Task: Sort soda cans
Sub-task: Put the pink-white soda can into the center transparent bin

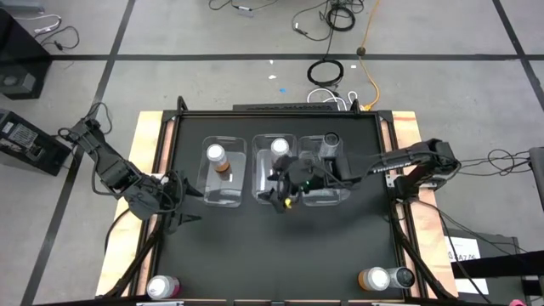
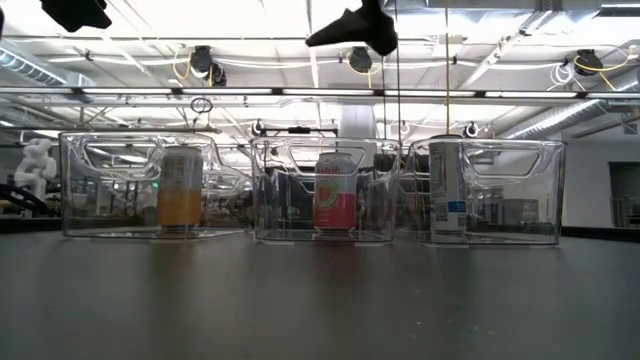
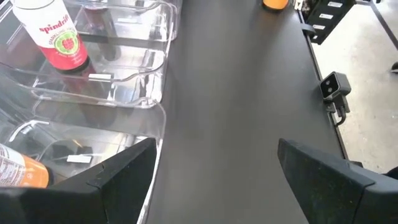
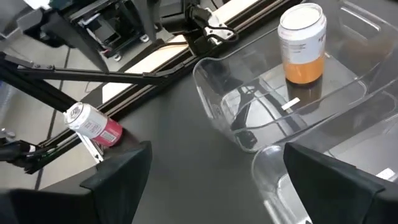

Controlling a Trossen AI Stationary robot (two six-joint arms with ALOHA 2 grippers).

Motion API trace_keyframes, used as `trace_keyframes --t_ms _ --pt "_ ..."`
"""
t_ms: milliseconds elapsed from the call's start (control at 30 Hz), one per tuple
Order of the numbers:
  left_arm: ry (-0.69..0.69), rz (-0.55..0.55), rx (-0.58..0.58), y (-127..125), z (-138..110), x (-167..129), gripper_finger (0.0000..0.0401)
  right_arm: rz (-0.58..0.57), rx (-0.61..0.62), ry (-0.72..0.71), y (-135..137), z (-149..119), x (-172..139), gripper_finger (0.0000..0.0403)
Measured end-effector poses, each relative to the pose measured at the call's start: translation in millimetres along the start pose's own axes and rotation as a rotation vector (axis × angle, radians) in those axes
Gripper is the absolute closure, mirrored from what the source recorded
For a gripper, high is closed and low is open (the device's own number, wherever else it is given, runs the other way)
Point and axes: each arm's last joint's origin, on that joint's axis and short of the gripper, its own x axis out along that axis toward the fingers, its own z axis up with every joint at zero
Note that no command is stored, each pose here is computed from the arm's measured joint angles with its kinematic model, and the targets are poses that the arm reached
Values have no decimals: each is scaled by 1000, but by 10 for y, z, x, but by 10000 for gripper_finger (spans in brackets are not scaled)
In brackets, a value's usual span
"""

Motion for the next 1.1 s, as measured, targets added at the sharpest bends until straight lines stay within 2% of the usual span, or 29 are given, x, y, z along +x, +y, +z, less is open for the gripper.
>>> trace_keyframes --t_ms 167,367,500,633,800,900,1100 --pt "-31 -25 -119 -24 35 -1 56 -17 -1 -17 174 -147 -42 46" --pt "-45 -36 -136 -37 52 1 56 -37 62 75 279 -350 -95 46" --pt "-76 -45 -151 -52 80 -1 56 -139 133 198 267 -552 -156 46" --pt "-100 -50 -163 -62 101 -3 56 -315 261 309 223 -778 -270 46" --pt "-135 -76 -186 -85 140 -10 56 -530 384 355 207 -1019 -453 46" --pt "-151 -83 -172 -94 156 -12 56 -575 399 372 244 -1123 -535 46" --pt "-179 -50 -177 -87 167 -11 56 -560 345 386 357 -1266 -630 46"
